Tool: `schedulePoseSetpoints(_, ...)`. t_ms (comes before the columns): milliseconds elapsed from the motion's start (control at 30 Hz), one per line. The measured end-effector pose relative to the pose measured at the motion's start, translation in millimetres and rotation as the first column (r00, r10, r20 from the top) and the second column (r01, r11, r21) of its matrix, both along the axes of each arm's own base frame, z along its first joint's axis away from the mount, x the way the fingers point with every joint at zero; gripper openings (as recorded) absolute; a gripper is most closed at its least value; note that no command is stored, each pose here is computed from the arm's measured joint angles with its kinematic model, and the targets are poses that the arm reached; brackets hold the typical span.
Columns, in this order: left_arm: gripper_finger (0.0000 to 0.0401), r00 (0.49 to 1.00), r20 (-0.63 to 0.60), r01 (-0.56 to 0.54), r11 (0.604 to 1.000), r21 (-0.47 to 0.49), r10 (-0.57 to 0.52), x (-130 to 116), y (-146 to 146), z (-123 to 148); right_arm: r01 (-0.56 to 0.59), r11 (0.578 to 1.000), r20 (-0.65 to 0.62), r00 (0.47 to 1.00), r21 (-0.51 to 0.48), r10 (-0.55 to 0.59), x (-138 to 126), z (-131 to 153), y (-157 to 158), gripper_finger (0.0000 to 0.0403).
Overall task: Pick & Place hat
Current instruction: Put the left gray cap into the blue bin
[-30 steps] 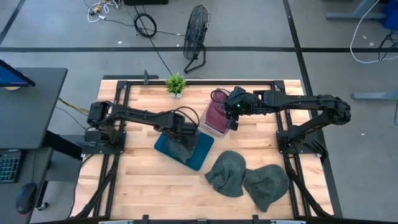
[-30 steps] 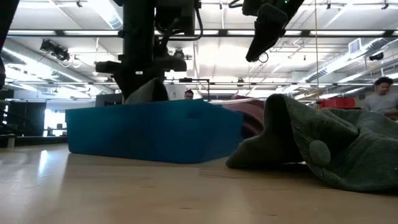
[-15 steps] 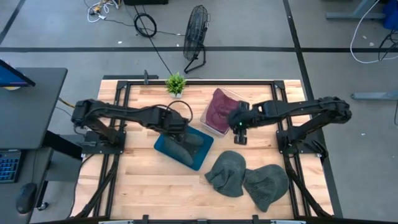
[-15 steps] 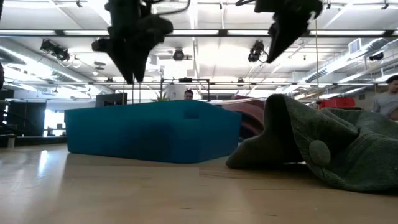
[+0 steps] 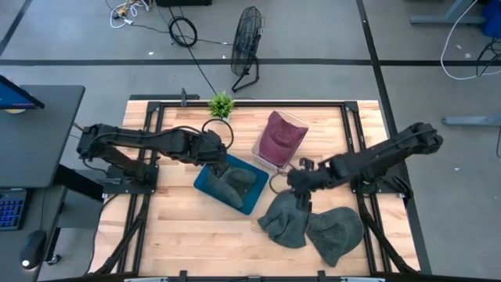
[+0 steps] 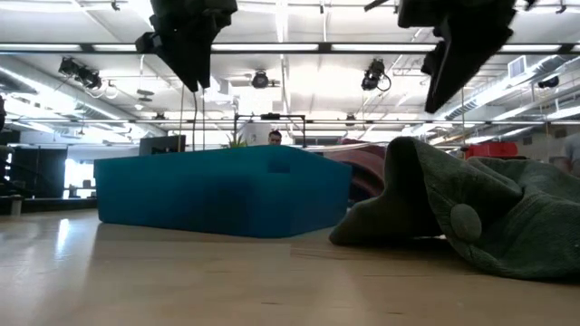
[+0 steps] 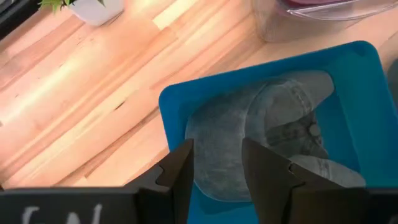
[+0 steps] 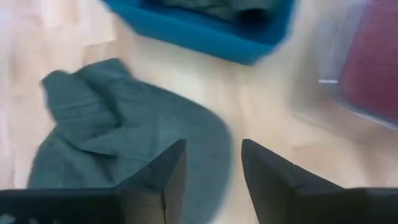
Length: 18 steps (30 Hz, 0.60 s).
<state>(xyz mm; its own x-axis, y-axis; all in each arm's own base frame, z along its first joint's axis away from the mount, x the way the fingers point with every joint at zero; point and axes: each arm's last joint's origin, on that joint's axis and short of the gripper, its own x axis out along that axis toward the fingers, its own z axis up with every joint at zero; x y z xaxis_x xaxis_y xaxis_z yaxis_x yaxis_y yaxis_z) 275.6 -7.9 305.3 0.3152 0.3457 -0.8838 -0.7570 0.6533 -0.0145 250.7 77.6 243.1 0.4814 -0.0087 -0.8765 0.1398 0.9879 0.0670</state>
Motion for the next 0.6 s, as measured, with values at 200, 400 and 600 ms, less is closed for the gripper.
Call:
schedulePoseSetpoints(200,0.0138,1.000,-0.001,-0.006,0.999,0.037,0.006,0.0,1.1,0.3,-0.094,0.996,0.062,0.994,0.000,0.093,-11.2,-28.5,26.2,0.0157)
schedulePoseSetpoints(400,0.0138,1.000,0.004,-0.019,0.994,0.103,0.019,0.1,2.8,1.2,-0.102,0.994,0.109,0.988,-0.040,0.105,-23.0,-41.5,43.7,0.0157)
schedulePoseSetpoints(600,0.0138,0.999,0.023,-0.039,0.989,0.144,0.036,1.4,4.8,2.2,-0.107,0.993,0.154,0.982,-0.045,0.113,-25.8,-52.4,58.9,0.0157)
